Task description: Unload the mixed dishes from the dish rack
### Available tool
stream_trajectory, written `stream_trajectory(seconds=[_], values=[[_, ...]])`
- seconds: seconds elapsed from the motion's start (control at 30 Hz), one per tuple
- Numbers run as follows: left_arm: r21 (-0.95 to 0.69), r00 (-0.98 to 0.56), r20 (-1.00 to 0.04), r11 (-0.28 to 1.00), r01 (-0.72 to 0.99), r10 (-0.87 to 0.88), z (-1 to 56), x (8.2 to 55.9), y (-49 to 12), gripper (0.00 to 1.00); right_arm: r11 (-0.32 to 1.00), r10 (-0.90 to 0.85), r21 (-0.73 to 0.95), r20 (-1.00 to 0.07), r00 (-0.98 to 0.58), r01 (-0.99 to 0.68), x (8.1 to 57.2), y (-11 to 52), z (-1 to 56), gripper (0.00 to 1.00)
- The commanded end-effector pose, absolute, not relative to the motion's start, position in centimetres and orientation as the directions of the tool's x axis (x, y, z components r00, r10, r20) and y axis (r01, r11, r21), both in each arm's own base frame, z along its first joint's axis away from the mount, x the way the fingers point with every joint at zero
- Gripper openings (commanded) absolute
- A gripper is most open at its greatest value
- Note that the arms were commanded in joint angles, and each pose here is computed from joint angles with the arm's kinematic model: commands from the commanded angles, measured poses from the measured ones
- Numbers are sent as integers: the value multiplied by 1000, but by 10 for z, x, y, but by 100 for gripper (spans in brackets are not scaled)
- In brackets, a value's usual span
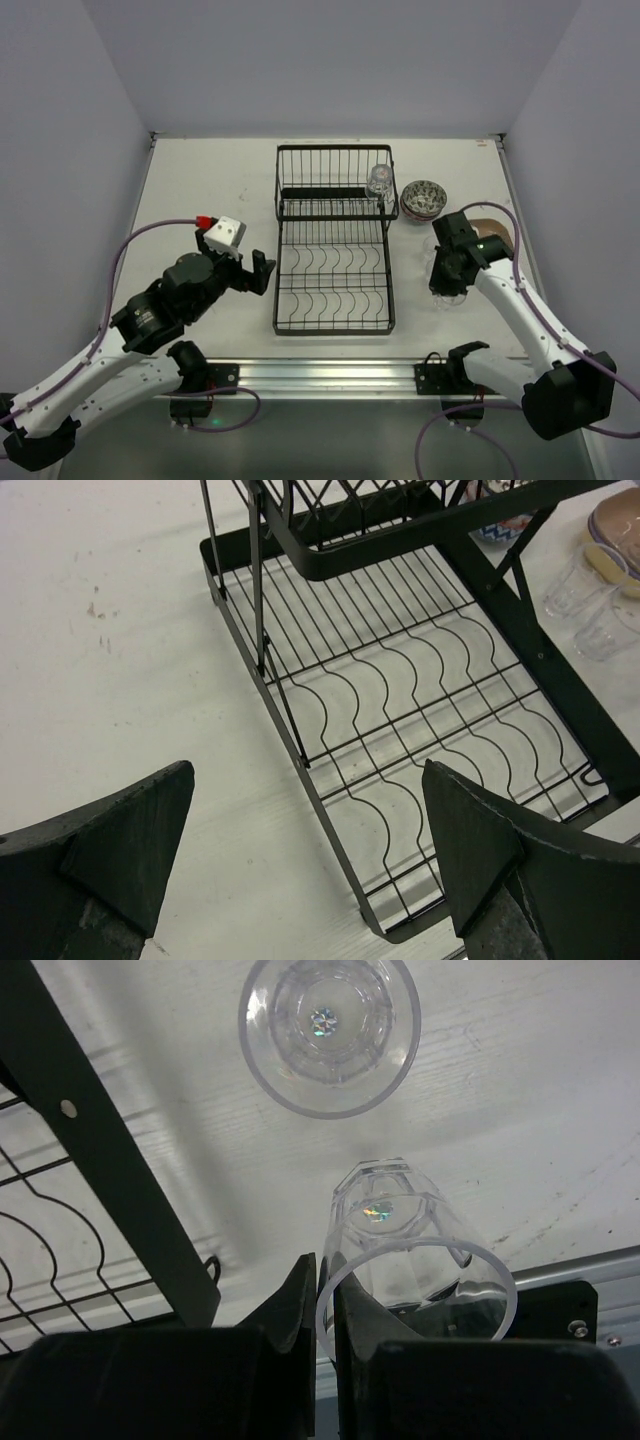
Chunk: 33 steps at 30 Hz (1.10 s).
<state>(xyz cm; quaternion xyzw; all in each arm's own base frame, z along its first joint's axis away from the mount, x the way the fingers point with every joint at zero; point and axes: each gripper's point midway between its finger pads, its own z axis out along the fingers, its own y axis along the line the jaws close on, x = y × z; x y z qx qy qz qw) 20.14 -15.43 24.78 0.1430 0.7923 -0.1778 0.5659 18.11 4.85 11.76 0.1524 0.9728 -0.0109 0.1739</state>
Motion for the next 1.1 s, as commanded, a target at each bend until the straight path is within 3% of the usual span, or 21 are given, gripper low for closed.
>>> stream_trajectory(seconds=[0.0, 0.13, 0.4, 1.07], values=[[-79, -301, -951, 887, 454, 69, 245, 203, -157, 100, 936, 342, 44, -362, -867, 351, 192, 50, 103, 0], [-76, -297, -952, 880, 470, 76, 244, 200, -157, 100, 924, 380, 107, -379, -844, 368, 208, 61, 96, 0], [-99, -269, -962, 865, 492, 43, 249, 193, -155, 100, 912, 395, 32, -338, -854, 409, 213, 56, 63, 0], [-101, -255, -966, 847, 522, 42, 251, 189, -158, 100, 903, 389, -56, -322, -863, 427, 235, 47, 45, 0]])
